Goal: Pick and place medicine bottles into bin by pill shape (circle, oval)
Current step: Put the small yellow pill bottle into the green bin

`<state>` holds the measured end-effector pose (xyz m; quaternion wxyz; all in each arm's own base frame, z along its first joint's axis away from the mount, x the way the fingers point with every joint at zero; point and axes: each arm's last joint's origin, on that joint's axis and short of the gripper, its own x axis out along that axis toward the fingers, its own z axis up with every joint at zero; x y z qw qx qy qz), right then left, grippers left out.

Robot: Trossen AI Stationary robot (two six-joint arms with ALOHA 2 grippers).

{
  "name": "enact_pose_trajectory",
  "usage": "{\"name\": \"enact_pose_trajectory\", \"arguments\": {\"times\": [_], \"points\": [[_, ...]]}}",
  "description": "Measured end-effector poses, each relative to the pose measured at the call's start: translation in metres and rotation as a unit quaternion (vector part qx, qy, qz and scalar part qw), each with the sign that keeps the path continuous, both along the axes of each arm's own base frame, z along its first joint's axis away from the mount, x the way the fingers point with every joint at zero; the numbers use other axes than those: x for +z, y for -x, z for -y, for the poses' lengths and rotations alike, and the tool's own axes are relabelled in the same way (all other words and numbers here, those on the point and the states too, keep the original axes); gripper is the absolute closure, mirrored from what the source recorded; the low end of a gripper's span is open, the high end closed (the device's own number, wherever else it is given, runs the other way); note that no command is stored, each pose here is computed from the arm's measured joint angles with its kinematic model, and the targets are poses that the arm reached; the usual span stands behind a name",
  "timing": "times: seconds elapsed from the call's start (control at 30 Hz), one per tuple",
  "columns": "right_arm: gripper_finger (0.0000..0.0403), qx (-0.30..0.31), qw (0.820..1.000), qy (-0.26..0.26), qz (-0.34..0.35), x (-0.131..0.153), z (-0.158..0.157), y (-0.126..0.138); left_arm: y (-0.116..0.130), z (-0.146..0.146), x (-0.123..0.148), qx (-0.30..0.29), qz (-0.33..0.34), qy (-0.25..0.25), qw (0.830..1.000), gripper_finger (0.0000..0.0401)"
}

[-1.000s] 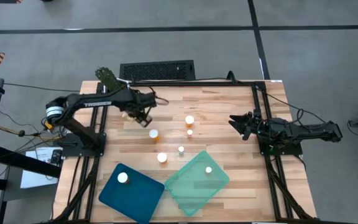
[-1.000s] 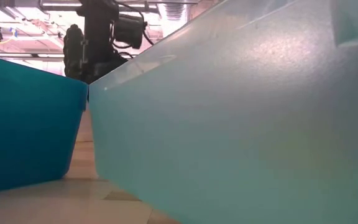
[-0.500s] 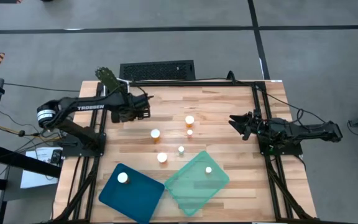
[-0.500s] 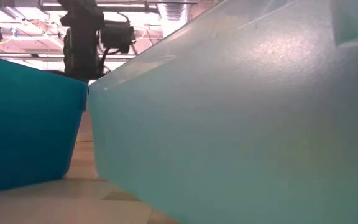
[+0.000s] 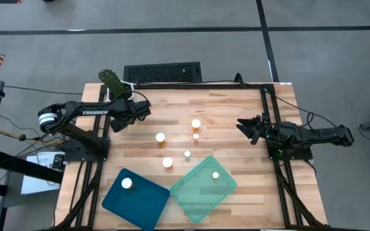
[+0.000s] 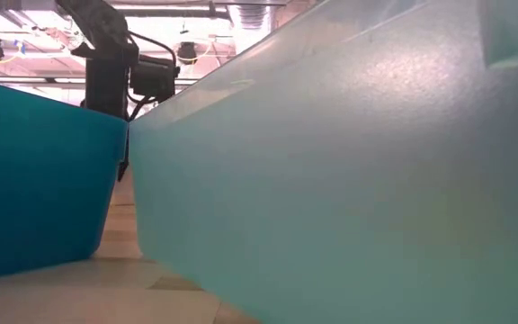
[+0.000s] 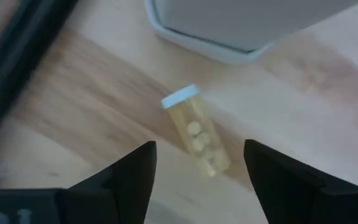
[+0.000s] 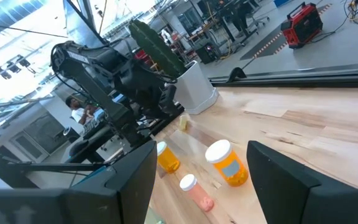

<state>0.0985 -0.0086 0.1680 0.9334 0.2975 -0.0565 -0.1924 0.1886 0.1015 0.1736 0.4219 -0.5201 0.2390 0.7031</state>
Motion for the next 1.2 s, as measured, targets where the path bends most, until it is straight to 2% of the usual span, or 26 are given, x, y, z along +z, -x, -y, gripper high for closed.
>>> {"name": "enact_pose_trajectory", "arguments": {"times": [0.27, 0.47, 0.8, 0.93, 1.2], "points": [[0.0143, 0.000, 1.000, 0.001, 0.000, 0.000, 0.000, 0.000, 0.007, -0.006, -0.017, 0.030, -0.003, 0.012, 0.999, 0.0151], [0.0143, 0.000, 1.000, 0.001, 0.000, 0.000, 0.000, 0.000, 0.012, -0.009, -0.021, 0.060, -0.006, -0.010, 0.998, 0.0151], [0.0143, 0.000, 1.000, 0.000, 0.000, 0.000, 0.000, 0.000, 0.017, -0.006, -0.040, 0.059, 0.032, 0.010, 0.998, 0.0155], [0.0143, 0.000, 1.000, 0.000, 0.000, 0.000, 0.000, 0.000, 0.018, -0.006, -0.040, 0.056, 0.028, 0.010, 0.998, 0.0182], [0.0143, 0.000, 1.000, 0.000, 0.000, 0.000, 0.000, 0.000, 0.018, -0.008, -0.041, 0.052, 0.021, -0.010, 0.998, 0.0273]]}}
